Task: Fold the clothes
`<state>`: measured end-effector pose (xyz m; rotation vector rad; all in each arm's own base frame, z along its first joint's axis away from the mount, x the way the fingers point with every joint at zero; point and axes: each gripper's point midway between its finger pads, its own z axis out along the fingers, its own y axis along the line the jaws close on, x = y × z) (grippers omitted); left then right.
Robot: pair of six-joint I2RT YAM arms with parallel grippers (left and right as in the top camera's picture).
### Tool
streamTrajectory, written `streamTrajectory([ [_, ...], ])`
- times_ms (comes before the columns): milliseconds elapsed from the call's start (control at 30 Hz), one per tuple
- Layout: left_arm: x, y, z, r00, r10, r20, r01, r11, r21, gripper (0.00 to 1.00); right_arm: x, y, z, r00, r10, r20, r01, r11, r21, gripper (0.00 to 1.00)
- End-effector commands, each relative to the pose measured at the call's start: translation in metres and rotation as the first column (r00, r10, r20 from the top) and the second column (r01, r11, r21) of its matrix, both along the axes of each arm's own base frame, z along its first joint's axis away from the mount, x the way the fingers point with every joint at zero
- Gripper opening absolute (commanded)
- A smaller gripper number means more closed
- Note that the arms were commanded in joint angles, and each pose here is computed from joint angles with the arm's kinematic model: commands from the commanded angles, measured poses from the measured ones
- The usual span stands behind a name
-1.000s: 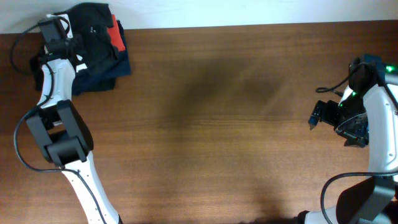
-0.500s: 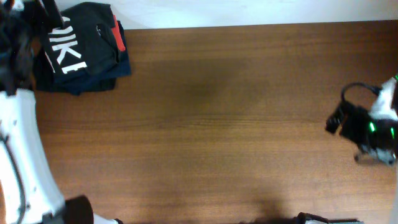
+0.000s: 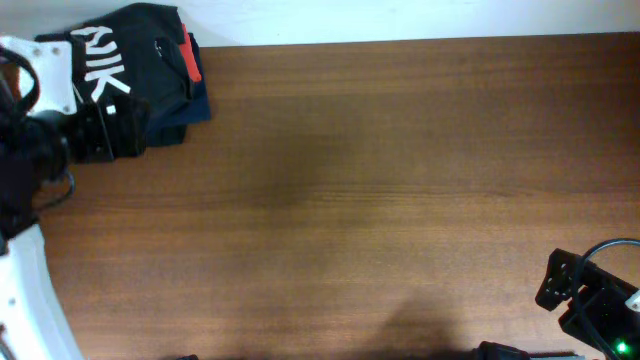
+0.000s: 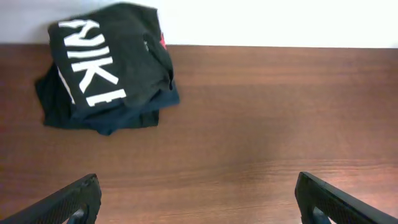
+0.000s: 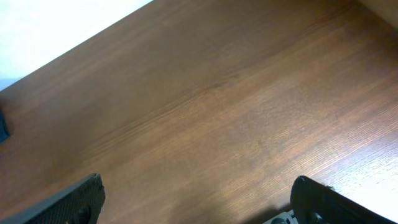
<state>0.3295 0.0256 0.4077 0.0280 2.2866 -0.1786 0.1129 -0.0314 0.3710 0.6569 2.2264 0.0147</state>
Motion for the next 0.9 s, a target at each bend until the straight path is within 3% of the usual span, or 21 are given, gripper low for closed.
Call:
streamTrajectory([
  [0,0.0,-0.005,0.006,0.999,-0.042,0.03,0.041,0.999,0.01,0.99,-0.001,-0.005,0.0,1.0,-0.026,-0.006,0.026,1.0,-0.014,0.99],
  [667,0.0,-0.005,0.005,0.999,-0.041,0.024,0.041,0.999,0.008,0.99,-0.008,-0.001,-0.001,1.0,-0.005,-0.004,0.004,1.0,-0.019,0.99],
  [867,0.0,-0.005,0.005,0.999,-0.041,0.024,0.041,0.999,0.008,0.99,-0.015,0.013,0.008,0.981,0.13,0.143,-0.121,0.99,-0.071,0.99],
])
